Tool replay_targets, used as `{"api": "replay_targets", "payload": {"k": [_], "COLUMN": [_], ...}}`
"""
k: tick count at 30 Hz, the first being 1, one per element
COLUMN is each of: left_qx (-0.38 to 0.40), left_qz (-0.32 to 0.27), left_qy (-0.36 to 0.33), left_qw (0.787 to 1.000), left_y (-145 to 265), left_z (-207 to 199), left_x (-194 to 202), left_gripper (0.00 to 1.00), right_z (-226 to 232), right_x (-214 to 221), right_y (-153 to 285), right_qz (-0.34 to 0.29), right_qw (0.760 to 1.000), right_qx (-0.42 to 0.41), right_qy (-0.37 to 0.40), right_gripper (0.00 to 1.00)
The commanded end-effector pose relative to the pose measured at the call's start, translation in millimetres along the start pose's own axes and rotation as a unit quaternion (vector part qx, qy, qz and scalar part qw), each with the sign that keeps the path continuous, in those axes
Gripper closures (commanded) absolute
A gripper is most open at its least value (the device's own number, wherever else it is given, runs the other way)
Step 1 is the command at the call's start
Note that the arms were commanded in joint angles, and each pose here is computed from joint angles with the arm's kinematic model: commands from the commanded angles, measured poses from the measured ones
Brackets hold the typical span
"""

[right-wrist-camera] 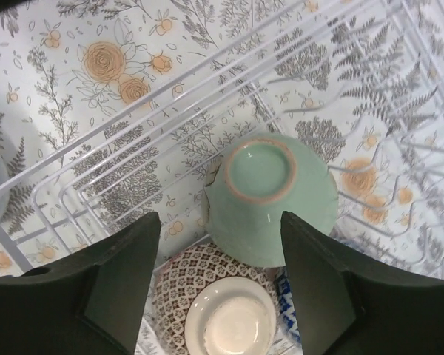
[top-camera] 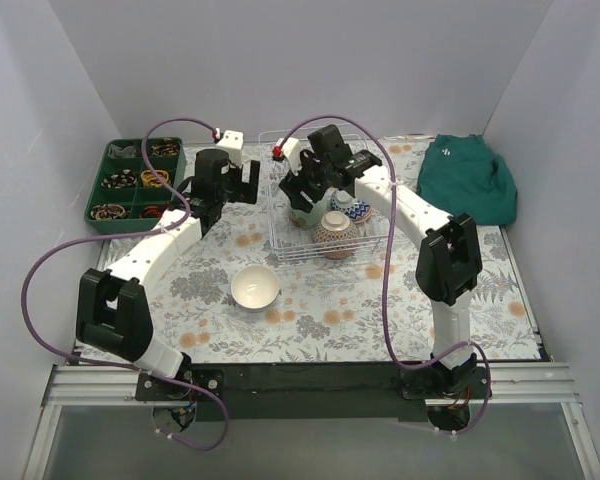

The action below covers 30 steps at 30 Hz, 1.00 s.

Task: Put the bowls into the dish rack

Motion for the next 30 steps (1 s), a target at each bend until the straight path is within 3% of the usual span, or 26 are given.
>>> {"api": "replay_targets", "payload": {"k": [1, 6, 19, 30], "left_qx": [-0.059, -0.064, -0.056, -0.054], "left_qz": [-0.049, -0.049, -0.039, -0.035], "left_qy": [0.017, 0.009, 0.001, -0.002], "left_qw": [0.997, 0.997, 0.998, 0.998], "left_y": [27, 36, 27, 26], "left_z": [17, 21, 18, 18], "left_x": [-19, -17, -14, -12], "left_gripper": [0.03, 0.02, 0.02, 0.02], "right_z": [-15, -26, -18, -18], "right_x": [-12, -17, 2, 9], "right_y": [11, -1, -27, -45], "right_qz": [-0.033, -0.022, 0.008, 0.029], "right_qw": [0.993, 0.993, 0.993, 0.993], "right_qx": [0.016, 0.026, -0.027, -0.019], "right_qy": [0.109, 0.117, 0.113, 0.112], "right_gripper": [0.24, 0.2, 0.19, 0.19]}}
Point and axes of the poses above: each gripper's point midway between its finger pads, its own y axis back along the fingers, its own z axis along the line the jaws close on, x = y × z, the point moved 6 cm from there along y, back along the fingers, and after that the axes turned 8 degrees about y, right-handed, at the moved point
